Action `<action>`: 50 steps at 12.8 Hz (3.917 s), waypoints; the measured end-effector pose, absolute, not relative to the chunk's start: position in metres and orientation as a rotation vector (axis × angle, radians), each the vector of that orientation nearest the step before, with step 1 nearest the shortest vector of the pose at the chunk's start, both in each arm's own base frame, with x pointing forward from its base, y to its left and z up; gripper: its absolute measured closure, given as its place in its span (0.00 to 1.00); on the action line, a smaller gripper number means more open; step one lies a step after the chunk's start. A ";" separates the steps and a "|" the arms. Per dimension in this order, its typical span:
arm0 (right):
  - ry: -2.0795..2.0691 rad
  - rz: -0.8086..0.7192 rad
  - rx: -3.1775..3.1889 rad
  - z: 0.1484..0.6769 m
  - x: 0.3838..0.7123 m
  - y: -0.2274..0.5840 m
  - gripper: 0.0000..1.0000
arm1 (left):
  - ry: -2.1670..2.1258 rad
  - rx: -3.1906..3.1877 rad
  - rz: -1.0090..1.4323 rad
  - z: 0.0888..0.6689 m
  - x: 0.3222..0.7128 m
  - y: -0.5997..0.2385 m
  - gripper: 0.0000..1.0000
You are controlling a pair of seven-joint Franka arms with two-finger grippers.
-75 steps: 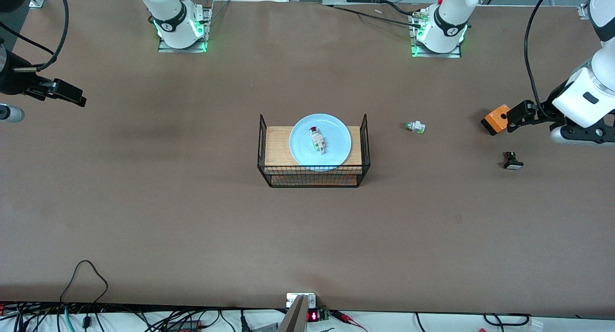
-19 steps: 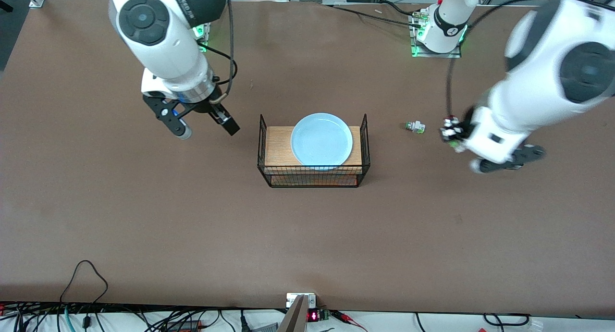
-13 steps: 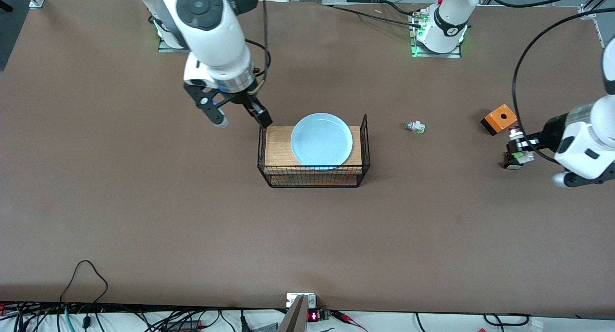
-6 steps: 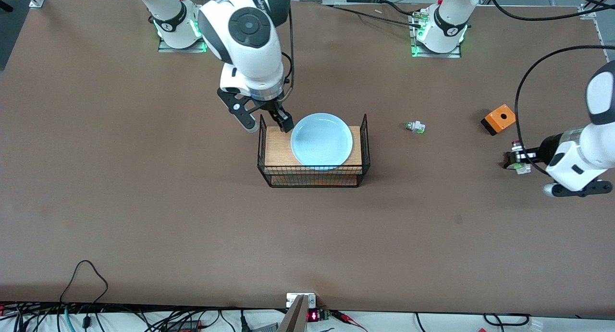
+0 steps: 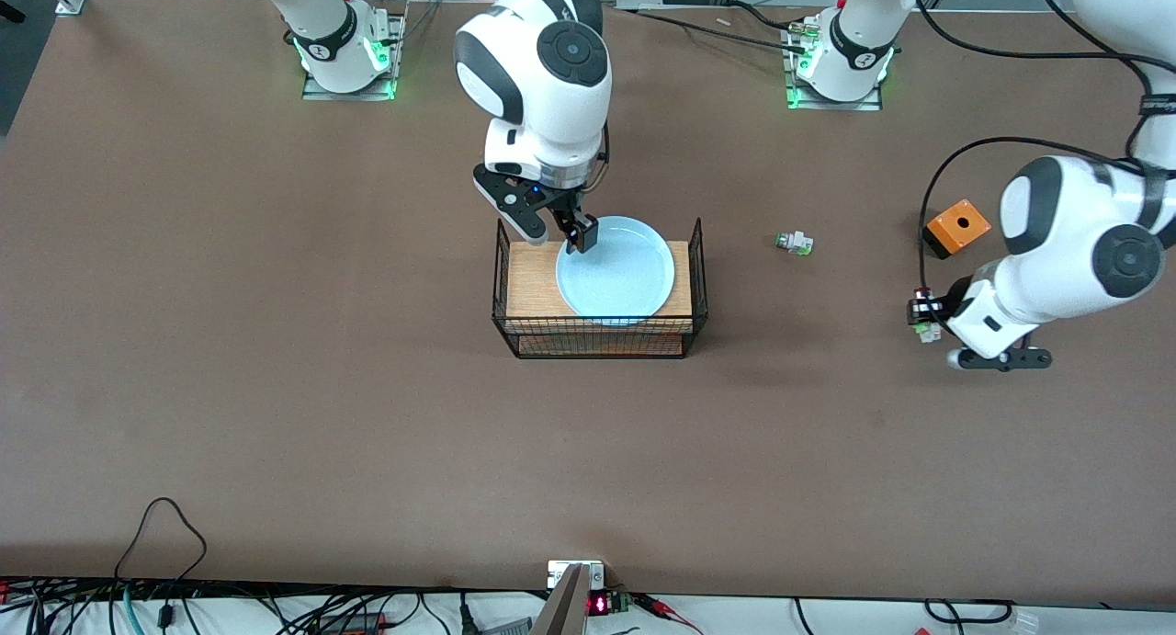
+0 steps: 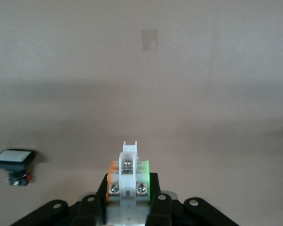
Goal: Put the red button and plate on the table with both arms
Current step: 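Set the button on the table while the right gripper grips the plate rim, then lift the blue plate with the right gripper and carry it off the basket, then lower the plate onto the table with the right gripper and open it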
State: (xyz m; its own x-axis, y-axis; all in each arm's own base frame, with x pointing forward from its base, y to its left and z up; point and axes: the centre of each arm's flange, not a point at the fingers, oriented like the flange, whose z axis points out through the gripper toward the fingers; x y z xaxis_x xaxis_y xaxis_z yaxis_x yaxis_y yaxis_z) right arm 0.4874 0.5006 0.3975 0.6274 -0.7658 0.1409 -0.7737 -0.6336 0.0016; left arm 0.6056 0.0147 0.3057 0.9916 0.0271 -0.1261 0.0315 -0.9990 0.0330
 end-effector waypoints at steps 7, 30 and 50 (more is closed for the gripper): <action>-1.394 0.212 2.782 0.354 0.500 0.512 0.11 | 0.046 3.076 -0.148 0.221 0.557 0.048 0.66; -1.306 -0.038 2.745 0.532 0.474 0.429 0.97 | -0.216 3.167 -0.184 0.543 0.602 -0.028 0.00; -0.258 -0.290 3.092 0.469 0.654 0.003 0.97 | 0.000 3.118 0.059 0.611 0.567 -0.014 0.00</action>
State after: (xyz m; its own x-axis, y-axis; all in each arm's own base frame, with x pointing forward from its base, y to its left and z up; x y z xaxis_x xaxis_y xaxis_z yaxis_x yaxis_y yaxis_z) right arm 0.6536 0.0034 0.4695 0.9690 -0.1668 -0.1824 -0.1621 -0.9859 0.0408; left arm 0.5671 -0.0141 0.6111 0.9993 0.0006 0.0375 -0.0002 -0.9997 0.0234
